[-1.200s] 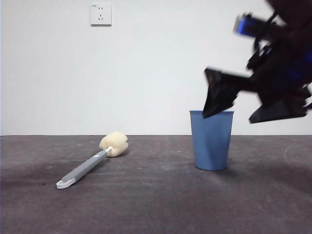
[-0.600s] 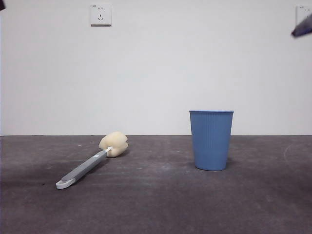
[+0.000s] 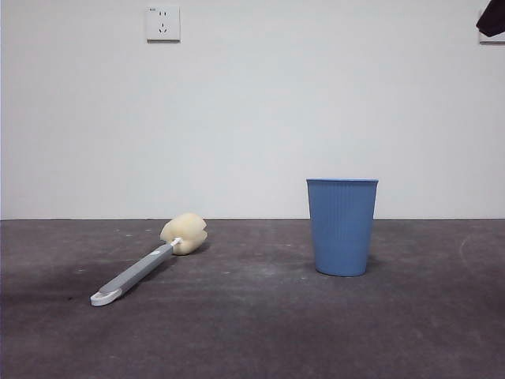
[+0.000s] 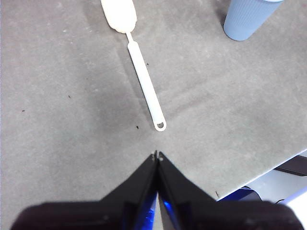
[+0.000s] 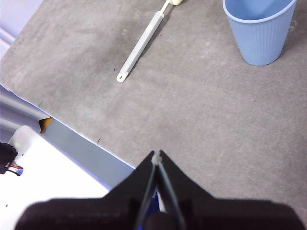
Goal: Pick up the cup brush,pick up the cup,insert the brush into the cup,clean the cup,put the cup brush back,put the cup back to the fixed position on the table
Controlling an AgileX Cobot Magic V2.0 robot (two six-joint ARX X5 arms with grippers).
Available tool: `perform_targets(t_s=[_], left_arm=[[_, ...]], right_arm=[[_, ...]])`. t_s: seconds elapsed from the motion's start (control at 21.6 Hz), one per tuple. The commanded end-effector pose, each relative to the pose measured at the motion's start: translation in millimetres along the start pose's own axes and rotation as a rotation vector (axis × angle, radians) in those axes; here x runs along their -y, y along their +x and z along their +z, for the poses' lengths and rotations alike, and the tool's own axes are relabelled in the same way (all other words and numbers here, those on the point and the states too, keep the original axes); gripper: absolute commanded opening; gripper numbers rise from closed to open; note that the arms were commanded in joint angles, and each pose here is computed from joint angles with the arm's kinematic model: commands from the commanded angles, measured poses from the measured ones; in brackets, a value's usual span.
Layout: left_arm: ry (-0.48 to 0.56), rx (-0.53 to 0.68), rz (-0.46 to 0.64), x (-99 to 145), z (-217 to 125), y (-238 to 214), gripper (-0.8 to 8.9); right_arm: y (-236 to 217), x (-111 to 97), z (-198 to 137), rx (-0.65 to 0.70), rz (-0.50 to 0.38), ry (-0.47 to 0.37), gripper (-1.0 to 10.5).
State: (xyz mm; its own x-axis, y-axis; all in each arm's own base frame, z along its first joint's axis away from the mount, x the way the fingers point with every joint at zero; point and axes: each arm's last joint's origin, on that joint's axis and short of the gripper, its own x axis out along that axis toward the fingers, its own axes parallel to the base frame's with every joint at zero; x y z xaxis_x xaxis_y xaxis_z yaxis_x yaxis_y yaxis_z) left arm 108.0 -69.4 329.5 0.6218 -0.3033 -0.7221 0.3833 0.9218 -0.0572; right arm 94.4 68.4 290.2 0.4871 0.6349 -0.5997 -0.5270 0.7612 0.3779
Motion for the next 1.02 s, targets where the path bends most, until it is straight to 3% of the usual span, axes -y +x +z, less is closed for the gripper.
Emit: perform_targets(t_s=[0.05,0.32,0.46,0.55,0.69,0.79,0.88,1.02], left_arm=[[0.012,0.002,0.002,0,-1,2,-0.04],[0.011,0.006,0.004,0,-1,1,-0.04],[0.007,0.100,0.042,-9,-1,-12,-0.04],[-0.018,0.303,0.086,-18,5,-29,-0.04],[-0.006,0.721,0.214,-32,13,-57,-0.04],[-0.004,0.913,0.302,-38,4,-60,-0.04],[-0.020,1.027,0.382,-46,-13,-46,-0.04],[-0.044,1.070,0.457,-55,-45,-13,-0.04]], right_arm=[[0,0,0,0.005,0.000,-0.002,0.0],[0,0,0,0.005,0.000,-0.002,0.0],[0,0,0,0.005,0.000,-0.002,0.0],[0,0,0,0.005,0.000,-0.002,0.0],[0,0,0,0.005,0.000,-0.002,0.0],[0,0,0,0.005,0.000,-0.002,0.0],[0,0,0,0.005,0.000,-0.002,0.0],[0,0,0,0.005,0.000,-0.002,0.0]])
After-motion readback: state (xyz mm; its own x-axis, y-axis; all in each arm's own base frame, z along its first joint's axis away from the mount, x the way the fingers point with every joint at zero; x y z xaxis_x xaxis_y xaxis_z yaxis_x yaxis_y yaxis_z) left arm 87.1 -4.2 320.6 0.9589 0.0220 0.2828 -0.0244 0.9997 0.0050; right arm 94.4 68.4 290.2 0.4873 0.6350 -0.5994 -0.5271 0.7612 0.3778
